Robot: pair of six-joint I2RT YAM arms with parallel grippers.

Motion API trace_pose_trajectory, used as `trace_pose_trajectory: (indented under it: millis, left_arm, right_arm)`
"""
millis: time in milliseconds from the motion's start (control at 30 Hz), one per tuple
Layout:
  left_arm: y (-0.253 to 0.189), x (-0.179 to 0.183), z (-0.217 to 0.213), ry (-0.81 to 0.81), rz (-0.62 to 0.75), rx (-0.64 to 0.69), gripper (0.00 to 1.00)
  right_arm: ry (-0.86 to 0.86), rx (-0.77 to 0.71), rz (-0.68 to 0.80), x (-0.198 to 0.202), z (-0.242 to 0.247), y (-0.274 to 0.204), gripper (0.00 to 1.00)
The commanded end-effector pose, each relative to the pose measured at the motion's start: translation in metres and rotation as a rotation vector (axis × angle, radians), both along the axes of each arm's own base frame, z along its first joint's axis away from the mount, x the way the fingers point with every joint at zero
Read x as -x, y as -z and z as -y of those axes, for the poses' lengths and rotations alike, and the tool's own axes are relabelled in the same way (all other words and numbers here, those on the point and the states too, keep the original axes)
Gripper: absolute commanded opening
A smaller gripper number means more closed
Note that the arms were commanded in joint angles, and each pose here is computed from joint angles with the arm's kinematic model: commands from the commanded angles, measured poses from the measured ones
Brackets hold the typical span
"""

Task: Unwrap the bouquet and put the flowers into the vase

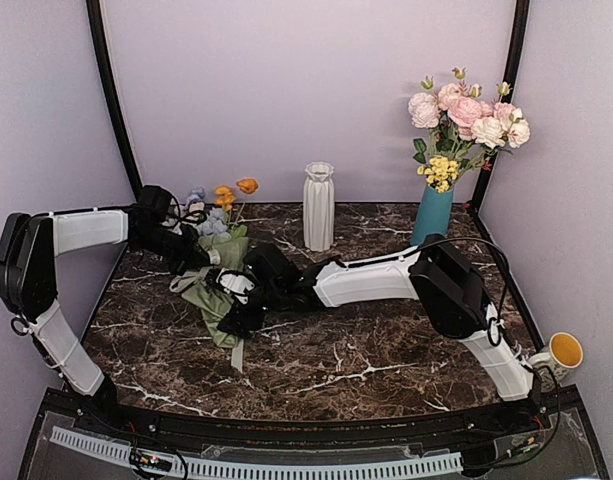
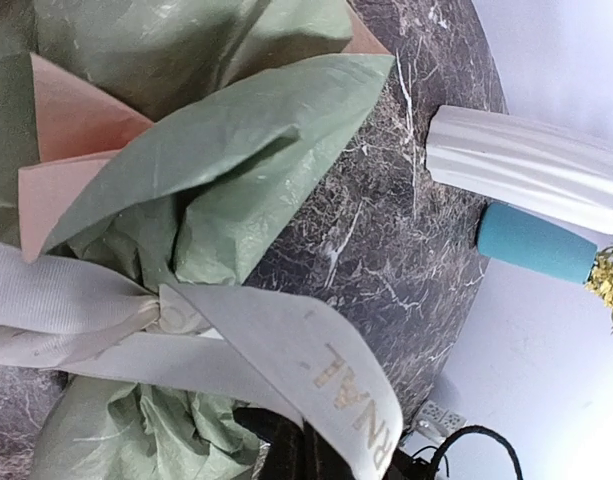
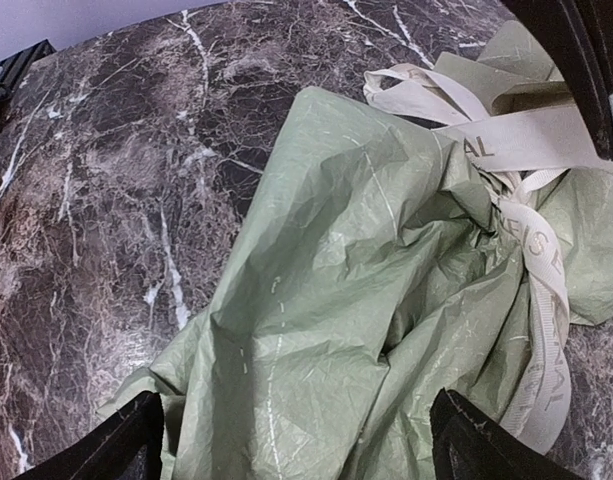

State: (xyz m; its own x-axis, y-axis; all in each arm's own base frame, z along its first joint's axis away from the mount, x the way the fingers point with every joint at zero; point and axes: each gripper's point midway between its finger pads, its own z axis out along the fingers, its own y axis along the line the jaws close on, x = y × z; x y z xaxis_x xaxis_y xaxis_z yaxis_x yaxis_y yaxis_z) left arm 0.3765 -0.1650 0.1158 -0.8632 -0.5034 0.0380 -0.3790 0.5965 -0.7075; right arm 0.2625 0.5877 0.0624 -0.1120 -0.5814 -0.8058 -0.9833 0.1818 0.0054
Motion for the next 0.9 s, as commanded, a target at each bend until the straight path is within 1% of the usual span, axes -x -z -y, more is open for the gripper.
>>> trace_pose_trajectory:
  millis: [0, 200, 333, 400, 500, 600, 867]
  left_arm:
    - [-0.013, 0.009, -0.006, 0.098, 0.028, -0.079, 0.0]
    - [-0.03, 0.002, -0.016, 0.129, 0.112, -0.166, 0.0]
    - [-0.036, -0.002, -0.04, 0.138, 0.151, -0.332, 0.0]
    - [-0.038, -0.002, -0.054, 0.129, 0.149, -0.407, 0.0]
    - [-0.041, -0.003, -0.07, 0.1, 0.167, -0.447, 0.0]
    - [-0.041, -0.005, -0.084, 0.068, 0.171, -0.454, 0.0]
    - [-0.034, -0.017, -0.127, -0.035, 0.16, -0.466, 0.0]
  right_arm:
    - [0.039, -0.006, 0.057, -0.011, -0.006, 0.001, 0.86]
    - [0.066, 0.046, 0.063, -0.015, 0.002, 0.023, 0.6]
    - [0.083, 0.072, 0.075, -0.02, 0.007, 0.029, 0.42]
    - [0.096, 0.095, 0.082, -0.021, 0.014, 0.032, 0.31]
    - [0.123, 0.147, 0.081, -0.021, 0.031, 0.043, 0.17]
    - [0.167, 0.19, 0.069, -0.022, 0.051, 0.048, 0.0]
    - [0.283, 0.253, 0.033, -0.023, 0.107, 0.038, 0.0]
